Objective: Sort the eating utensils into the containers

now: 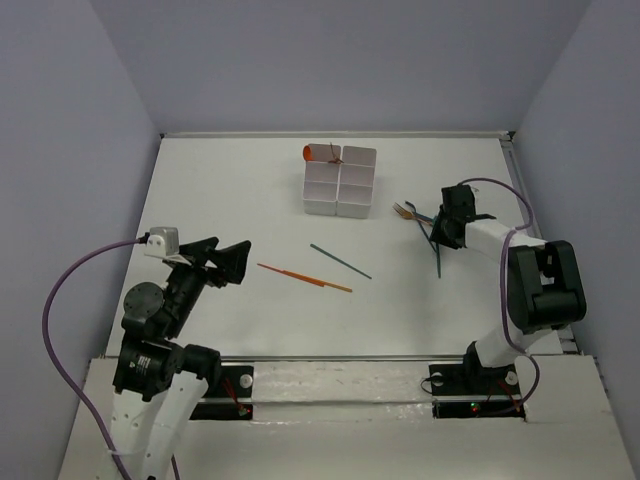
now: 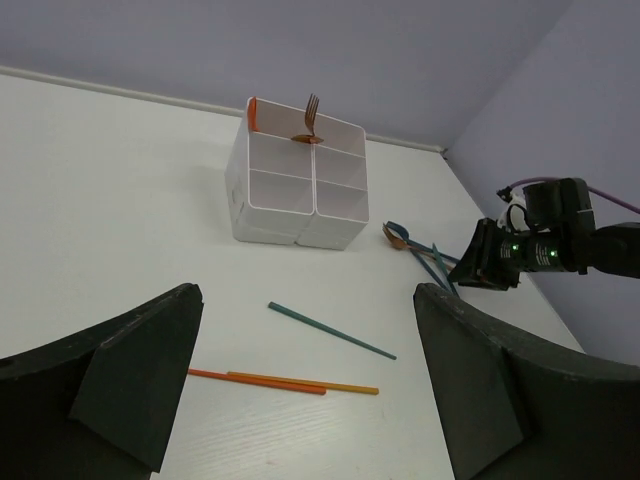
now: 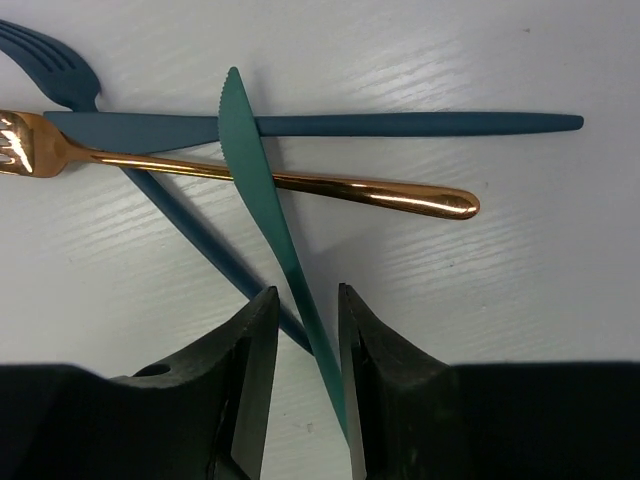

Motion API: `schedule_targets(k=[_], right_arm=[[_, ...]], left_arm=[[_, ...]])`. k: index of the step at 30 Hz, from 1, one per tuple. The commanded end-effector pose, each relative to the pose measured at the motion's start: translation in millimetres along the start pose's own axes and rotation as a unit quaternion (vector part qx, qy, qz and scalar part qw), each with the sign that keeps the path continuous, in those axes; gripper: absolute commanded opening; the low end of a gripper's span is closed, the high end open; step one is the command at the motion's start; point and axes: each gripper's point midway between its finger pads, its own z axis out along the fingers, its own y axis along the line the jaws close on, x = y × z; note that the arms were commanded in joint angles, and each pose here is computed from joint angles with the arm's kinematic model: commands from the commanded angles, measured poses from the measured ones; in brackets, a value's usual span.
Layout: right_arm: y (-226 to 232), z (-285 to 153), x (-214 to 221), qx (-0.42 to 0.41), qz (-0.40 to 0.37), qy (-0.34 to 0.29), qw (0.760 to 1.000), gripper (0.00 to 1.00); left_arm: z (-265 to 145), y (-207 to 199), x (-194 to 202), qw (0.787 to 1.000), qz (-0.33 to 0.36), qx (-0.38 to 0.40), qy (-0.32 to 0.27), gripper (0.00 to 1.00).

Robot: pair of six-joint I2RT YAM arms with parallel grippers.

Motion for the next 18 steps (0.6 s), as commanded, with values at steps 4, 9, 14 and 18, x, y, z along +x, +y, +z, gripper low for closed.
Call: schedule_targets(k=[4, 9, 14, 18], right_arm=[[1.1, 9.8, -8.0, 0.006, -0.011, 0.019, 1.0, 0.33], [3.3, 15.4, -3.3, 0.003, -0.022, 0.035, 0.999, 0.28], [5.0, 7.9, -6.0, -0.006, -0.029, 0.034, 0.999, 0.2], [8.4, -5.3, -15.0, -0.022, -0.03, 0.018, 0.999, 0.14]], left_arm=[[-1.5, -9.6, -10.7, 0.999, 0.01, 0.024, -0.025, 0.99], [-2.9, -10.5, -12.4, 0.999, 0.01, 0.025, -0.028, 0.99], [-3.9, -12.8, -12.3, 0.999, 0.01, 0.03, -0.028, 0.99], [-3.9, -12.8, -12.3, 0.999, 0.01, 0.03, -0.028, 0.99]])
